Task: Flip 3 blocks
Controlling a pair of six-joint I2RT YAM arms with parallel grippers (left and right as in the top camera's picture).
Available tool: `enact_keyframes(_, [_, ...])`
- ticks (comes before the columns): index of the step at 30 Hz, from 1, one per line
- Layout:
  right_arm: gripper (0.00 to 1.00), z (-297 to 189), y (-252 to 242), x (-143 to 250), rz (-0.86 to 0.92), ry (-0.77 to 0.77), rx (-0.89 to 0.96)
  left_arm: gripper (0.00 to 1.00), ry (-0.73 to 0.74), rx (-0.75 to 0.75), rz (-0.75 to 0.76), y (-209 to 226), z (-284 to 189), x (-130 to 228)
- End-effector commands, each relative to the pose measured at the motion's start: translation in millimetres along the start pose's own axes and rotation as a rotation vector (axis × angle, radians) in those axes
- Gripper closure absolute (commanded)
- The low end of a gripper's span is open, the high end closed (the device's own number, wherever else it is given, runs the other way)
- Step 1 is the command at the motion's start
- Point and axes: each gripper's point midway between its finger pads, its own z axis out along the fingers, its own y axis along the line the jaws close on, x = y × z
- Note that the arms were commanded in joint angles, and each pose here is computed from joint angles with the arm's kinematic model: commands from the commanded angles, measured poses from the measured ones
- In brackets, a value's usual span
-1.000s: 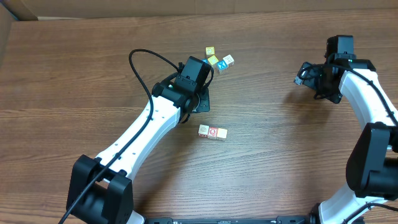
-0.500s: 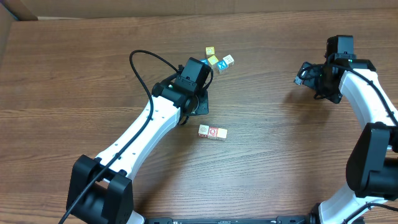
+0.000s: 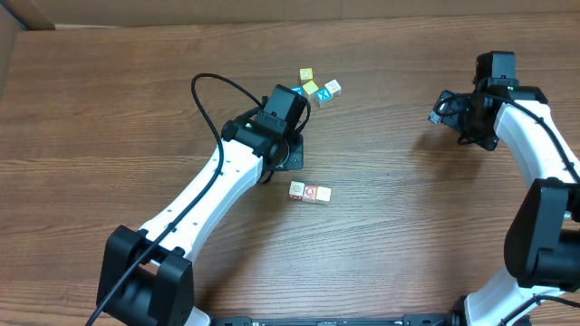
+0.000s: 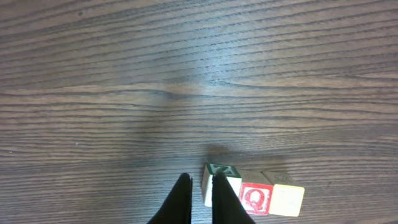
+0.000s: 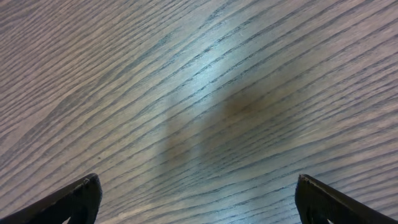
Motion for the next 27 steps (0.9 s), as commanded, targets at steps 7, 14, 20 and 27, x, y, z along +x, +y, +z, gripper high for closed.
enact_keyframes(7, [0.00, -2, 1, -5, -0.003, -0.015, -0.004, 0.96, 0.023, 0.015, 0.024, -4, -4, 5])
enact_keyframes(14, [0.00, -2, 1, -5, -0.003, -0.015, -0.004, 0.96, 0.028, 0.012, 0.024, -4, -4, 6])
enact_keyframes(20, [0.00, -2, 1, -5, -0.004, -0.015, -0.004, 0.96, 0.051, -0.003, 0.026, 0, -3, 12])
enact_keyframes(27, [0.00, -2, 2, -5, -0.003, -0.015, -0.004, 0.96, 0.096, -0.030, 0.030, 8, 15, 29])
